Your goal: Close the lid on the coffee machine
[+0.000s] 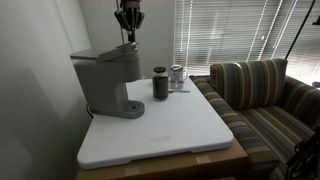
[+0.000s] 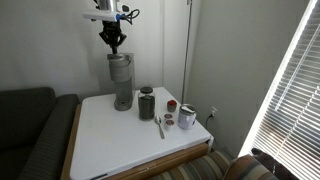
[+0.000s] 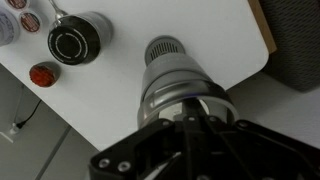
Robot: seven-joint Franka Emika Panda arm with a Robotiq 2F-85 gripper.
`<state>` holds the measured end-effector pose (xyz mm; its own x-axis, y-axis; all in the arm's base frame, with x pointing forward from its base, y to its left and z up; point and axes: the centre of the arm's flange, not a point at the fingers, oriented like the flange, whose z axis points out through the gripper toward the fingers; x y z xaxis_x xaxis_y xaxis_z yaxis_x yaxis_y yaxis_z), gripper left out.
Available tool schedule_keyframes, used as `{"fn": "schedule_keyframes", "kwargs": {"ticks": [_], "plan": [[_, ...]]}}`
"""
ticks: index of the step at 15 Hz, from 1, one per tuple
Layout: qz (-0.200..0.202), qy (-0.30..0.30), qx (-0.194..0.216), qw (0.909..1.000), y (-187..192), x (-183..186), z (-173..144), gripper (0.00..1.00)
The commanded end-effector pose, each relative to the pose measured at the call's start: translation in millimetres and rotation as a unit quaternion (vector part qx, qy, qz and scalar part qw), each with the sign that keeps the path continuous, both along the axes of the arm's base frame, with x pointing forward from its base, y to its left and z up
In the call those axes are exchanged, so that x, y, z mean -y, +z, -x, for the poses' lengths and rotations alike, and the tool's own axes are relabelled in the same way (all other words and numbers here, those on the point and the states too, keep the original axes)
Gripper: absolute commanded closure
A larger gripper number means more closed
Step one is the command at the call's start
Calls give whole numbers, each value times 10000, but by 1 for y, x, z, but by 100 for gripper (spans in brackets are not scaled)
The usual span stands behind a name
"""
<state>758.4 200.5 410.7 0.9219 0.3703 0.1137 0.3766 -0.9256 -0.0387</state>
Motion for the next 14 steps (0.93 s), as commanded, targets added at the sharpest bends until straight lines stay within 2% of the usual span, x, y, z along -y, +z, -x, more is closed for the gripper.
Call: {"fn": "schedule_keyframes", "kwargs": {"ticks": [1, 7, 14], "plan": [[-17, -12, -4, 10000, 1, 0, 0, 99], [-44, -16, -2, 10000, 2, 1, -1, 100], [-161, -58, -303, 9994, -28, 4, -12, 100]]}}
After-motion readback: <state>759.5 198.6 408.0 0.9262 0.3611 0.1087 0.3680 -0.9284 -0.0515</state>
